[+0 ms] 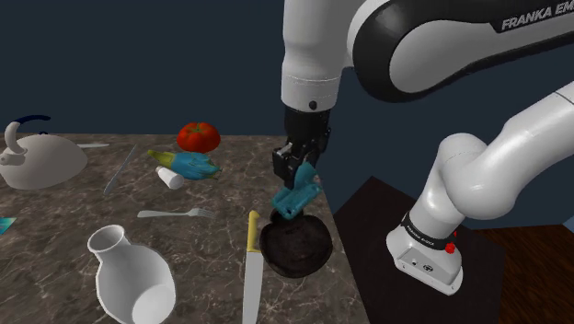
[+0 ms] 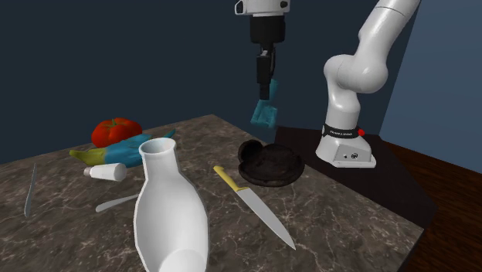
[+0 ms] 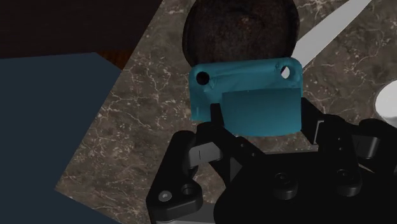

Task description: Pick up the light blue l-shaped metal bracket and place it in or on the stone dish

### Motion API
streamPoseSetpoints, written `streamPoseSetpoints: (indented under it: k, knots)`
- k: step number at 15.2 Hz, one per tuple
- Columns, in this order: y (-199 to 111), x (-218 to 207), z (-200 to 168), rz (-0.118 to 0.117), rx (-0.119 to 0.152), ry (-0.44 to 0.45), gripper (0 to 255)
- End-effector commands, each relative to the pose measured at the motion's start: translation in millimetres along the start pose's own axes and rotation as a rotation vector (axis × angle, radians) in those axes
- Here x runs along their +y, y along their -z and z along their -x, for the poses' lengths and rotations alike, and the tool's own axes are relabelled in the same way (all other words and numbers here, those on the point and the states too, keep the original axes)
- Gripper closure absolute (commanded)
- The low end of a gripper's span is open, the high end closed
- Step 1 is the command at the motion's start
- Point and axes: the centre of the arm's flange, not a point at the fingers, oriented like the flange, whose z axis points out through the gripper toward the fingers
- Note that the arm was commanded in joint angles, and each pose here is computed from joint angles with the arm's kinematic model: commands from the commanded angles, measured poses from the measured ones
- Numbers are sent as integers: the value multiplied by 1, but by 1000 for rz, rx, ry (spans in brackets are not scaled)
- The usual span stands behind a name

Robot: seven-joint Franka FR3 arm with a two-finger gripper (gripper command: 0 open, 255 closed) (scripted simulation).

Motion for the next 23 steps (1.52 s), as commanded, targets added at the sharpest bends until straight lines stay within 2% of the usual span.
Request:
streamPoseSetpoints:
  k: [1, 16, 23]
  knots:
    - [-6, -5, 14, 0, 0, -1, 255]
    - [-87, -9, 13, 0, 0, -1, 255]
    - [-87, -9, 13, 0, 0, -1, 255]
